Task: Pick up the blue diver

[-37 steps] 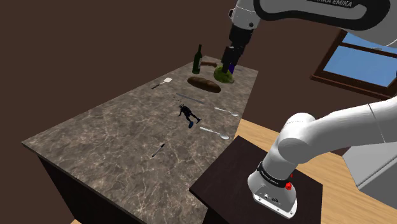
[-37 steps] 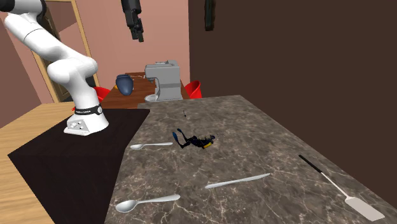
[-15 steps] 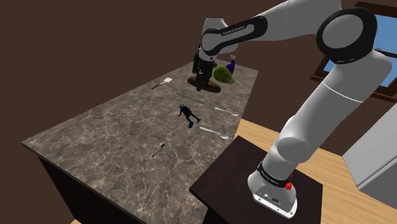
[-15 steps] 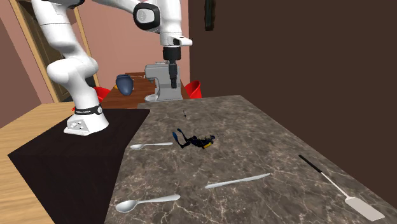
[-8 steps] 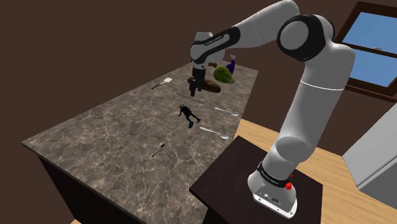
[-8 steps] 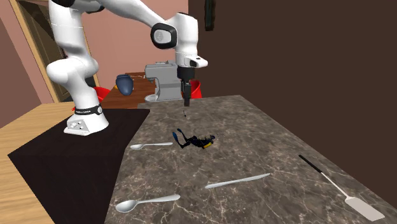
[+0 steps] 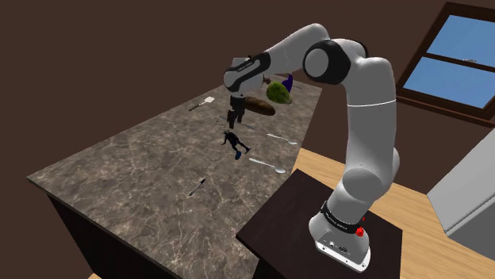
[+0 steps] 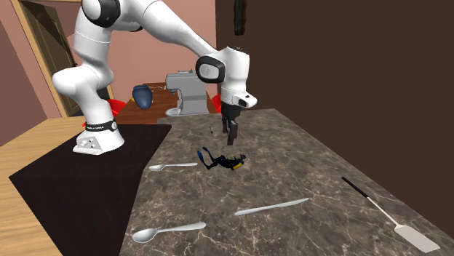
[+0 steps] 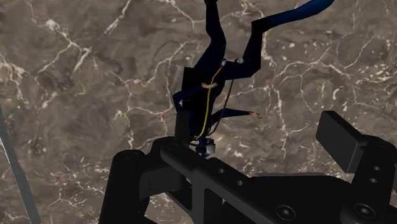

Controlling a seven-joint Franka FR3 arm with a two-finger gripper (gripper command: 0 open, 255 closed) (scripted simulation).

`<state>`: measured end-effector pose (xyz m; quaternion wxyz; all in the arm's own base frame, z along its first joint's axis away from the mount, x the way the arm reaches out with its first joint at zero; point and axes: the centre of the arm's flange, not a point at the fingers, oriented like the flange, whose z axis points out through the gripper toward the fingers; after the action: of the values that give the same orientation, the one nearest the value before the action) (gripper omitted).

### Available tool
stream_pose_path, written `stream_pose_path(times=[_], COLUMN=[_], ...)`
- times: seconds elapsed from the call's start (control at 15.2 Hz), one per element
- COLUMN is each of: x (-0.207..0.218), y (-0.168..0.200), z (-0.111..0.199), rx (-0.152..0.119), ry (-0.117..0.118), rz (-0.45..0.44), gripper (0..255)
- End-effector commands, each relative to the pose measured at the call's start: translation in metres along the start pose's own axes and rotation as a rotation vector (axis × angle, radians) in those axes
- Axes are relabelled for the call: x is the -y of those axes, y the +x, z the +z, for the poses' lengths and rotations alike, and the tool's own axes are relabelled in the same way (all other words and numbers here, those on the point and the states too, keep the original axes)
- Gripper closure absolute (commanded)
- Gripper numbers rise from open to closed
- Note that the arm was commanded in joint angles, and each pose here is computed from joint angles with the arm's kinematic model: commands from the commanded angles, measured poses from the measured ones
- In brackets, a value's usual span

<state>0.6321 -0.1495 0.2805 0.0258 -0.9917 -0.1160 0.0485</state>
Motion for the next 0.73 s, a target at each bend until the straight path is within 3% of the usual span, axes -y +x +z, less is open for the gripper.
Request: stream_pose_path(times=[0.0,0.26,0.66], x=[-0.011,-0.032,-0.034], y=[0.016,0.047,0.05], z=[0.02,0.061,0.088], rx=[0.011,0.031,0.032], ry=[0.013,0.037,0.037], rz=[-0.009,-0.025,-0.025], gripper=[0,0,0])
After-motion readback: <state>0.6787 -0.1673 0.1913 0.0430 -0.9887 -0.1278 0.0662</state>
